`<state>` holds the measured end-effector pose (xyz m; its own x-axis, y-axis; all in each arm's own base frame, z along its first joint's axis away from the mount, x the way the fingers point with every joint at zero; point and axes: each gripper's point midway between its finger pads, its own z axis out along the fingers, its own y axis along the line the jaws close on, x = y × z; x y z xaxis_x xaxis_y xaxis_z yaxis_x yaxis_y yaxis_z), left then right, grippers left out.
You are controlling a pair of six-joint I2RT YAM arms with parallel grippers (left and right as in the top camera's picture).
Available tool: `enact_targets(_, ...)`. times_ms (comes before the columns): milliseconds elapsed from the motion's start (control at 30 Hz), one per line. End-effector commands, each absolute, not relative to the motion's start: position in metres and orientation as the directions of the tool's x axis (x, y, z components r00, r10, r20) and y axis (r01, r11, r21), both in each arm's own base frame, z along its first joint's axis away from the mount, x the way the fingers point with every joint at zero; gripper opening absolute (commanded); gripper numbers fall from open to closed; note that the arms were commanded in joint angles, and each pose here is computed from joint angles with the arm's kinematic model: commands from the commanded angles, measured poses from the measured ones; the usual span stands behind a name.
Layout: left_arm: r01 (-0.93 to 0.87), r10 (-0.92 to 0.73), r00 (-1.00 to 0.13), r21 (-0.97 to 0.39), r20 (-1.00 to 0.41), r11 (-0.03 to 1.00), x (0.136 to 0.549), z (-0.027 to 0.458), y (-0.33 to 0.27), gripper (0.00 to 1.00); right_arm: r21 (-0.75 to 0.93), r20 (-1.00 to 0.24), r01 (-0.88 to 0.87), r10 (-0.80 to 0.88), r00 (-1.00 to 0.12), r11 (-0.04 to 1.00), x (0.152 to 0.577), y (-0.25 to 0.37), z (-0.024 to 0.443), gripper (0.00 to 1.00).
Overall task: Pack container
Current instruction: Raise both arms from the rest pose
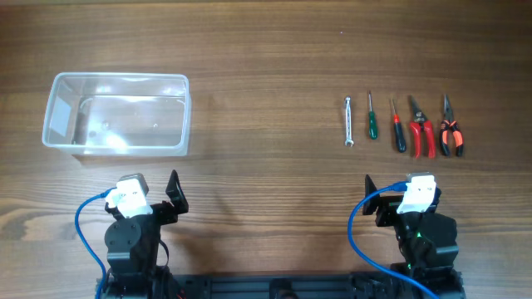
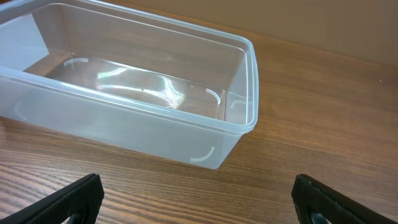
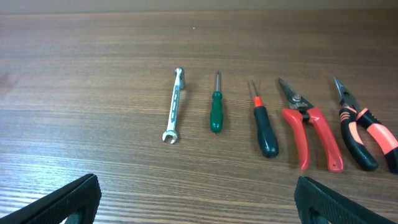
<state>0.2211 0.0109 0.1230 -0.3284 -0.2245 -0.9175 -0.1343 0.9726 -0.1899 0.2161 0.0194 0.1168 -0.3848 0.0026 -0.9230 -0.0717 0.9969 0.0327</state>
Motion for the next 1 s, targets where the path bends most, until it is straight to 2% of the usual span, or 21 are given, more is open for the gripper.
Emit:
enact_targets(0,-0.121,-0.235,-0.327,-0.206,-0.915,0.971,0.222,0.122,0.008,1.0,0.051,-0.926,-0.078,0.018,-0.376,0.996,0.216,0.021,0.119,1.0)
enact_targets(600,-0.116,-0.232,-0.31,-0.206,-0.922,0.972,0.223,0.126,0.007,1.0,0.05,-0.927,-0.077,0.018,-0.376,0.996,0.216,0.021,0.119,1.0)
enact_targets(667,-0.058,-0.236,-0.332,-0.23,-0.913,0.971,0.222,0.124,-0.004,1.0,0.047,-0.932,-0.064,0.02,-0.363,0.997,0.218,0.019,0.122,1.0)
enact_targets(700,-0.007,-0.235,-0.344,-0.248,-0.909,0.969,0.222,0.124,-0.014,1.0,0.076,-0.932,-0.076,0.044,-0.36,0.994,0.218,0.023,0.123,1.0)
enact_targets(733,0.089,-0.232,-0.367,-0.282,-0.901,0.955,0.22,0.125,-0.031,1.0,0.209,-0.92,-0.102,0.16,-0.357,0.973,0.218,0.035,0.129,1.0)
enact_targets(800,0.106,-0.286,-0.376,-0.347,-0.882,0.932,0.219,0.128,-0.038,1.0,0.504,-0.803,-0.087,0.429,-0.413,0.859,0.215,0.054,0.132,1.0)
enact_targets(867,0.094,-0.376,-0.332,-0.427,-0.865,0.9,0.222,0.146,-0.038,1.0,0.536,-0.792,-0.155,0.431,-0.432,0.83,0.212,0.067,0.138,1.0)
enact_targets(900,0.1,-0.403,-0.282,-0.444,-0.871,0.89,0.222,0.172,-0.036,1.0,0.534,-0.8,-0.205,0.412,-0.436,0.82,0.21,0.074,0.144,1.0)
enact_targets(967,0.042,-0.407,-0.23,-0.427,-0.884,0.903,0.223,0.198,-0.023,1.0,0.539,-0.8,-0.213,0.415,-0.434,0.815,0.209,0.075,0.15,1.0)
